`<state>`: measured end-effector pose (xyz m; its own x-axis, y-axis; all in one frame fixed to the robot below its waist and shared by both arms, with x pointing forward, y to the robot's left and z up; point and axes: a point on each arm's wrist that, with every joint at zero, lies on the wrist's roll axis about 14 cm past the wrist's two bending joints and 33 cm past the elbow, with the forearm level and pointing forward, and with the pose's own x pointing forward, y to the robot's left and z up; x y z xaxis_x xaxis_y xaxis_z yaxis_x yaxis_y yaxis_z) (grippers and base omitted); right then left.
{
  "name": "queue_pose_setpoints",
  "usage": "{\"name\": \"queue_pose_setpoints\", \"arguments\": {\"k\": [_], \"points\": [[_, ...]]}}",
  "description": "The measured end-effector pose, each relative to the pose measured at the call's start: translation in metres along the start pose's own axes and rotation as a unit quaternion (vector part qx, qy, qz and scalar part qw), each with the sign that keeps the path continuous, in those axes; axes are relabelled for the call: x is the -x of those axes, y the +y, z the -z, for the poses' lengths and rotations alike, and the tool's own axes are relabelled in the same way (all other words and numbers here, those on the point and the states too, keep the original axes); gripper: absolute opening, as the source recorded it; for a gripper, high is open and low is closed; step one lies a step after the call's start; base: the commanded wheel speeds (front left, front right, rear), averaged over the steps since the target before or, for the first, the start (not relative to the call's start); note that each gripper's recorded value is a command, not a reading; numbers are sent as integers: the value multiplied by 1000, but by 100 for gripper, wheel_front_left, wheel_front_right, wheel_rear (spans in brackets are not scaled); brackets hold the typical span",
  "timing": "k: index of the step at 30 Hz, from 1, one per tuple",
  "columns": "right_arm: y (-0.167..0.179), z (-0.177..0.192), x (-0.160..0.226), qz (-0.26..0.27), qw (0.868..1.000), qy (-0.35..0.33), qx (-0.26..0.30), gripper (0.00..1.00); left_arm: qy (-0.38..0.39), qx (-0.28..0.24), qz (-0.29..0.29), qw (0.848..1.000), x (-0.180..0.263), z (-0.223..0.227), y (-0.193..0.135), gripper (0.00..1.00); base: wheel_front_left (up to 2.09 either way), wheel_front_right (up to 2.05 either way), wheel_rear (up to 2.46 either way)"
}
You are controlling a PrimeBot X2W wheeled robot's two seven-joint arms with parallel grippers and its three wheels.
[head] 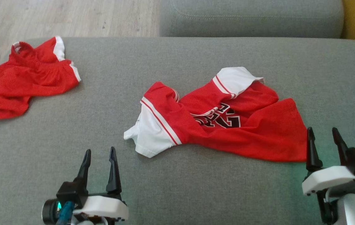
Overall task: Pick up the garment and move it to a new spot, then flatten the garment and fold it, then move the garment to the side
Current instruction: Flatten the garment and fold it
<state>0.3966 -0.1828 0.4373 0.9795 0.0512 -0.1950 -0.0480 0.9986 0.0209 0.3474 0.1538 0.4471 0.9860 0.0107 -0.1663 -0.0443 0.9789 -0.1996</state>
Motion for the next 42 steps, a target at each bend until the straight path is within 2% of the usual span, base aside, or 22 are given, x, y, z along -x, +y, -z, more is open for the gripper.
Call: {"name": "queue_pose_setpoints", "arguments": {"k": [6,17,28,35,42], "points": [[8,-26,8,-12,999,-43,-3,100,-17,-1,11,1000,4,-10,-6,100,0,0,0],[35,-29,30,-53,997,-50,-17,100,-10,0,24,1000,22,-7,-13,100,0,0,0],[45,-31,29,-68,996,-50,-18,100,-10,-4,23,1000,23,-9,-10,100,0,0,0],[46,-26,23,-70,996,-42,-20,100,52,-19,34,998,18,16,-11,100,0,0,0],[50,-17,12,-75,997,-26,-20,100,104,-72,50,991,-24,28,-8,100,0,0,0]]}}
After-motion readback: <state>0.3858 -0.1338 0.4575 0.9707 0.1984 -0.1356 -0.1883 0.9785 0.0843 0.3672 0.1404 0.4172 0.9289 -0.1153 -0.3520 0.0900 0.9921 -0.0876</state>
